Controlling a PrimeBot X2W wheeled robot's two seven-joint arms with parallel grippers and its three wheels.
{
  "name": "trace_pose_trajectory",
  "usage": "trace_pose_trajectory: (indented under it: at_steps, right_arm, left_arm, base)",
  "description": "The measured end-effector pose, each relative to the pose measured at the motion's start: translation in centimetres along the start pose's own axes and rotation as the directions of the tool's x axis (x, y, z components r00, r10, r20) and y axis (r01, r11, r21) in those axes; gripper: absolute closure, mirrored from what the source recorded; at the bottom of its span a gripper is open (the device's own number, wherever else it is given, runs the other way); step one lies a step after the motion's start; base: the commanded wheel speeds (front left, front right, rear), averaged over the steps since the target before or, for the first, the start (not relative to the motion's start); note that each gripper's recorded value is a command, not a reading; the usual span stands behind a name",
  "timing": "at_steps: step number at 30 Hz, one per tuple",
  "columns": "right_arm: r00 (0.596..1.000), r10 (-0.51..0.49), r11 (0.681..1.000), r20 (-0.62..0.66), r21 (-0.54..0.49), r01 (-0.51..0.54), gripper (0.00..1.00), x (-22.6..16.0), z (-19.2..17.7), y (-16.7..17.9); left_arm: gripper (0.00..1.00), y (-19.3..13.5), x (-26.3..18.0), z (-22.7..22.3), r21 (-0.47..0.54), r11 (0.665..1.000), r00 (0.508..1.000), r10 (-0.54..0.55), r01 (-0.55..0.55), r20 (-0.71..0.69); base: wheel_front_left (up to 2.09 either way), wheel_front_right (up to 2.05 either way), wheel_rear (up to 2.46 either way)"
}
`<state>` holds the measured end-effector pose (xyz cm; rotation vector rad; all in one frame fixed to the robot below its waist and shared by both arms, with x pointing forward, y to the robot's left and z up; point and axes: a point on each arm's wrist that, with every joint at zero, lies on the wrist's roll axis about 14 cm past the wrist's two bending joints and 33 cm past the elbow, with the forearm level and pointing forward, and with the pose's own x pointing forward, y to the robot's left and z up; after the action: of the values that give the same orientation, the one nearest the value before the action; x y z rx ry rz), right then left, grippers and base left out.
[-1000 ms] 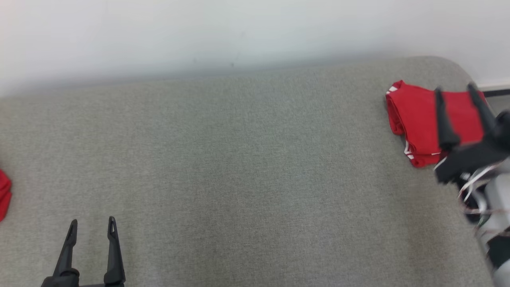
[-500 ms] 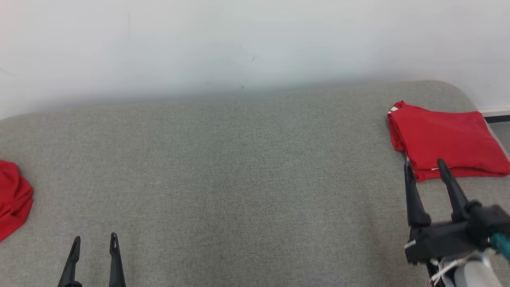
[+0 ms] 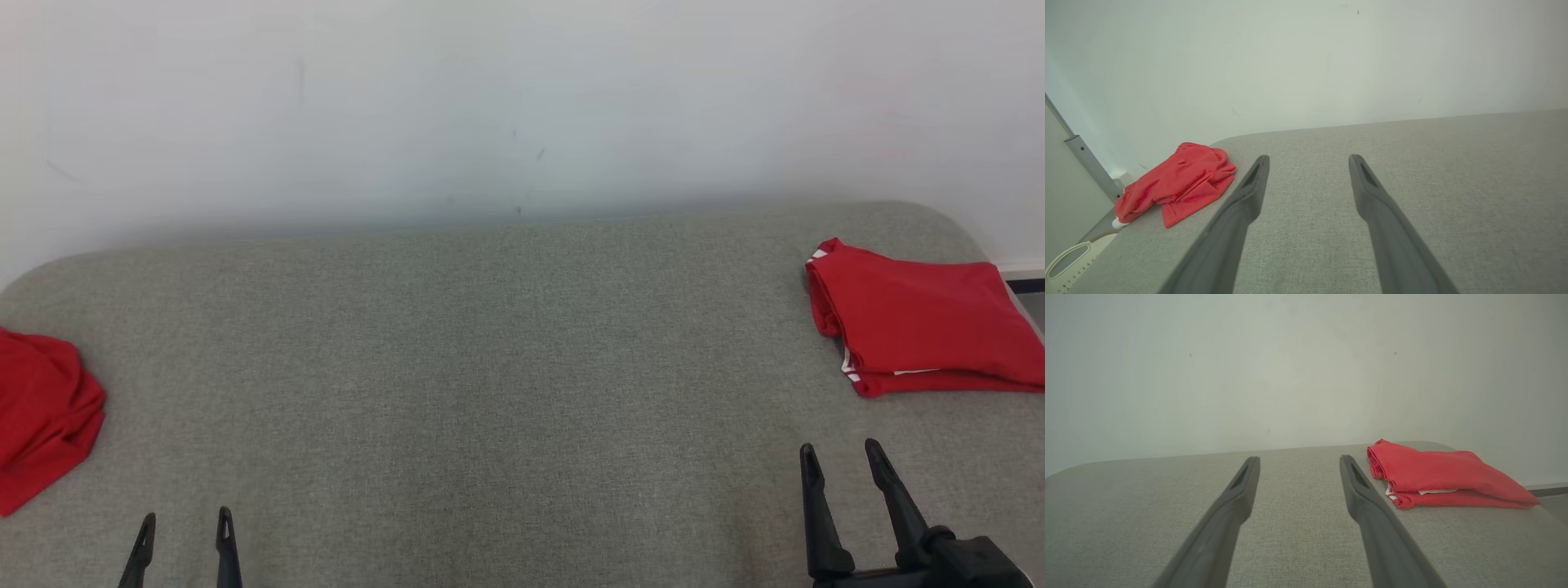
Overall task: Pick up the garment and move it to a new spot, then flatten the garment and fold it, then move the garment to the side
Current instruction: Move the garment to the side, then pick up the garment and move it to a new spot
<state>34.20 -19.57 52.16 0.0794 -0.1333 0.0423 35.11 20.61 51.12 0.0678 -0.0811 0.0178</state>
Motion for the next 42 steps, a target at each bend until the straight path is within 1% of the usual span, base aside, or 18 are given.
trace_pose_trajectory:
  at_steps: [3,9,23,33,42]
  right_arm:
    - [1.0,0.005,1.0,-0.018,0.003,-0.005,0.0,-0.5,-0.6,0.5]
    - [1.0,0.012,1.0,-0.026,0.011,-0.012,0.0,-1.0,-0.9,1.1]
    - [0.999,0.012,1.0,-0.04,0.011,-0.011,0.0,-0.9,-1.4,1.3]
    - [0.995,0.07,0.997,-0.068,0.023,-0.068,0.0,-0.2,-2.3,3.1]
    - [0.981,0.171,0.985,-0.088,0.04,-0.168,0.0,1.2,-3.1,6.3]
  left_arm:
    - [0.0,0.5,-0.6,-0.4,0.019,1.0,1.0,0.009,-0.009,-0.019]
    - [0.0,1.0,-1.4,-0.6,0.026,0.999,0.999,0.024,-0.023,-0.033]
    - [0.0,1.3,-2.1,-0.6,0.021,0.999,0.999,0.04,-0.039,-0.036]
    - [0.0,3.3,-3.6,-0.5,0.029,0.995,0.994,0.099,-0.098,-0.037]
    - [0.0,6.4,-6.6,-0.7,0.042,0.979,0.978,0.201,-0.199,-0.058]
  base:
    - [0.0,0.0,0.0]
    - [0.0,0.0,0.0]
    - [0.0,0.0,0.0]
    - [0.0,0.0,0.0]
    - [0.0,0.0,0.0]
